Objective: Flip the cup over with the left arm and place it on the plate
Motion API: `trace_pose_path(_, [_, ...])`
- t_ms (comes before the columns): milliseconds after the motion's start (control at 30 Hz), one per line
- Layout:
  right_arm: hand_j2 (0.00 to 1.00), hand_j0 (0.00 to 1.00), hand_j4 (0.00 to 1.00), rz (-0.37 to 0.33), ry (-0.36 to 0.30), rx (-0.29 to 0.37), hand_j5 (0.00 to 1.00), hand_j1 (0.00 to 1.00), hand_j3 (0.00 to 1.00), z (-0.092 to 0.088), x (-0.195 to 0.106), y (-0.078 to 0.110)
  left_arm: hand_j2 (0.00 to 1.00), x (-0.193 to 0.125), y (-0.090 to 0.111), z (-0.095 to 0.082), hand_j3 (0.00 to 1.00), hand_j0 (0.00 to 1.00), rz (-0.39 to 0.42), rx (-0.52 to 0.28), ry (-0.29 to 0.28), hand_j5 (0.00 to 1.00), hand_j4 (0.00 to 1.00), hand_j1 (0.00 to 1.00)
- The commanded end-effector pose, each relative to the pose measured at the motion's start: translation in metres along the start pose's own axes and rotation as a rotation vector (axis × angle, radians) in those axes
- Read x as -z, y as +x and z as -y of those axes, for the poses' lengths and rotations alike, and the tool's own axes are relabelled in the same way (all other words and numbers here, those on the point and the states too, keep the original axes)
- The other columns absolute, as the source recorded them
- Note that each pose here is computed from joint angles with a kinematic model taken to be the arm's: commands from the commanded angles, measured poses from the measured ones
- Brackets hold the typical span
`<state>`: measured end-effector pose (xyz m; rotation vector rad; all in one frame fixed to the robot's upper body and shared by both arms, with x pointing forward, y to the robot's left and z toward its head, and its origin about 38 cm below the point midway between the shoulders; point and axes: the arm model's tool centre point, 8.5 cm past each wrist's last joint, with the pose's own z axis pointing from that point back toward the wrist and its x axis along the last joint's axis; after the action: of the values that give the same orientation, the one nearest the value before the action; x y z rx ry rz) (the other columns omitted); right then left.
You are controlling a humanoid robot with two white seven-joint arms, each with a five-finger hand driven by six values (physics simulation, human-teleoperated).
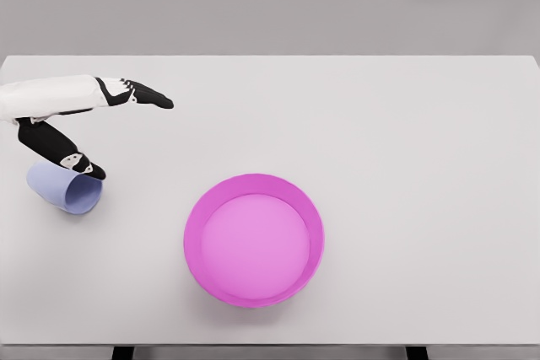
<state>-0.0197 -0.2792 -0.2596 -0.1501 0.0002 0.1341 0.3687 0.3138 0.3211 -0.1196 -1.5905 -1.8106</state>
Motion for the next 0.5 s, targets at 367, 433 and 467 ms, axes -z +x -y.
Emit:
trace_pose_path(367, [1.0,1.0,1.0,-0.009,0.0,0.006,1.0,1.0,1.0,0.0,0.0,-0.004,1.0,-0.043,-0.011,0.015,1.0,1.0,-0.137,-0.046,-0.043,1.0,1.0,1.0])
trace_pose_path(433, [1.0,1.0,1.0,-0.009,0.0,0.006,1.0,1.0,1.0,0.0,0.0,-0.004,1.0,-0.044,-0.018,0.028,1.0,1.0,-0.16,-0.061,-0.073,1.0,1.0,1.0])
trace_pose_path(467, [1.0,1.0,1.0,-0.009,0.0,0.006,1.0,1.0,1.0,0.0,0.0,-0.004,1.0,-0.045,-0.02,0.033,1.0,1.0,-0.171,-0.061,-0.087,1.0,1.0,1.0])
